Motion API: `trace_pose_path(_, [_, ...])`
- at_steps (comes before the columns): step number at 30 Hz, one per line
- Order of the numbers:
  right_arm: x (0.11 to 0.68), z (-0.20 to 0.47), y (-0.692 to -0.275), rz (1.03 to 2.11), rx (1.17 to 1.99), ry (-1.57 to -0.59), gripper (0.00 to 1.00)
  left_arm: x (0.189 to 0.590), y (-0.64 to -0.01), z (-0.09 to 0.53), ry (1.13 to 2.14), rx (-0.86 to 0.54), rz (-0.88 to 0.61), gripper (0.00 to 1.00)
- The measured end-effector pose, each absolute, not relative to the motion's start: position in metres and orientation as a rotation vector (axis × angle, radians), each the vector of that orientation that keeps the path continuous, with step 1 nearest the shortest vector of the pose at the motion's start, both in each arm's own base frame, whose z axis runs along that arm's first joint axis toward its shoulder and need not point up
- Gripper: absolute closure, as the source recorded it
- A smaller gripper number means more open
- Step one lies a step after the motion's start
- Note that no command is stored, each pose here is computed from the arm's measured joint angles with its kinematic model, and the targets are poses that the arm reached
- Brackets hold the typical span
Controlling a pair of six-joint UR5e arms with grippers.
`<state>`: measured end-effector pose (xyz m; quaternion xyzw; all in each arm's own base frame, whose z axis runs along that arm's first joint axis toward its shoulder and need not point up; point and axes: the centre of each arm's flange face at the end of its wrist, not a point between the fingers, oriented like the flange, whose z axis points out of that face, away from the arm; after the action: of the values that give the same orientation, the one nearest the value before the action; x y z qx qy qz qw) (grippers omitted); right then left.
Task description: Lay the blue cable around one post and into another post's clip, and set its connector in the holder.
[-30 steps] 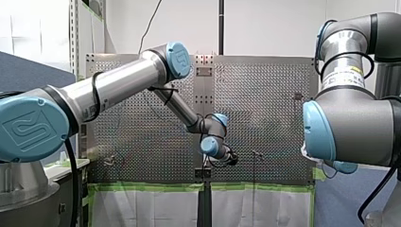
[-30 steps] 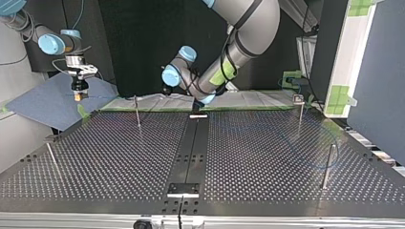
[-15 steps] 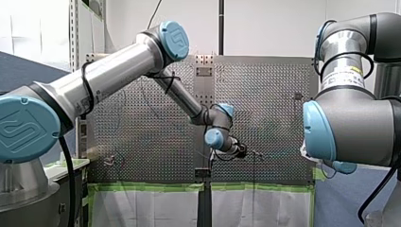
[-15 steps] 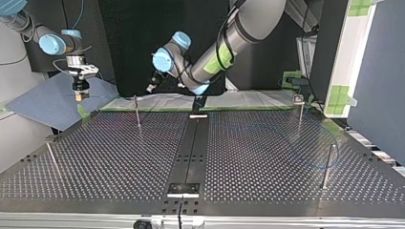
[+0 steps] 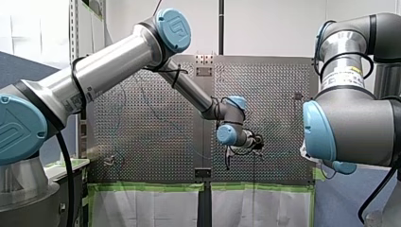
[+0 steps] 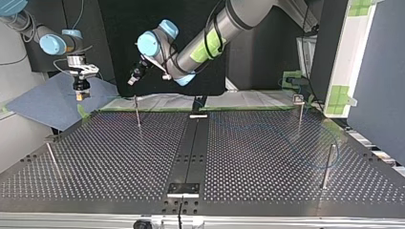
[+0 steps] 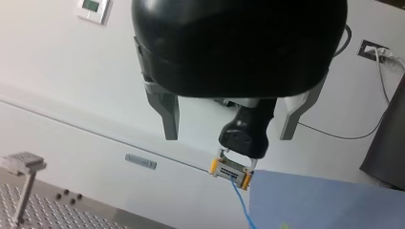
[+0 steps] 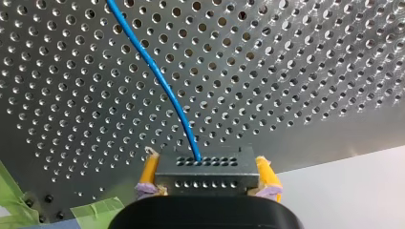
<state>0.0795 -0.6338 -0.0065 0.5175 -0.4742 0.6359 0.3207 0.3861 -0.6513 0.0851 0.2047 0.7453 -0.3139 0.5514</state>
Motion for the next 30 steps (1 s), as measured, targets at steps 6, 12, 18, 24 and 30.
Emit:
trace_pose_path(6, [0.080,-0.007,-0.634,1.675,1.360,-1.249,1.00,0.388,-0.656,0.067,1.817,0.430,-0.723,0.00])
trace_pose_path(12, [0.080,-0.007,-0.633,1.683,1.366,-1.248,1.00,0.399,-0.654,0.048,1.870,0.365,-0.690,0.00])
trace_pose_path(18, [0.081,-0.008,-0.633,1.684,1.369,-1.249,1.00,0.409,-0.651,0.027,1.921,0.307,-0.636,0.00])
trace_pose_path(24, [0.082,-0.008,-0.633,1.685,1.370,-1.250,1.00,0.411,-0.651,0.007,1.948,0.324,-0.546,0.00])
trace_pose_path(30, [0.083,-0.008,-0.633,1.687,1.372,-1.248,1.00,0.414,-0.656,0.011,1.947,0.334,-0.476,0.00])
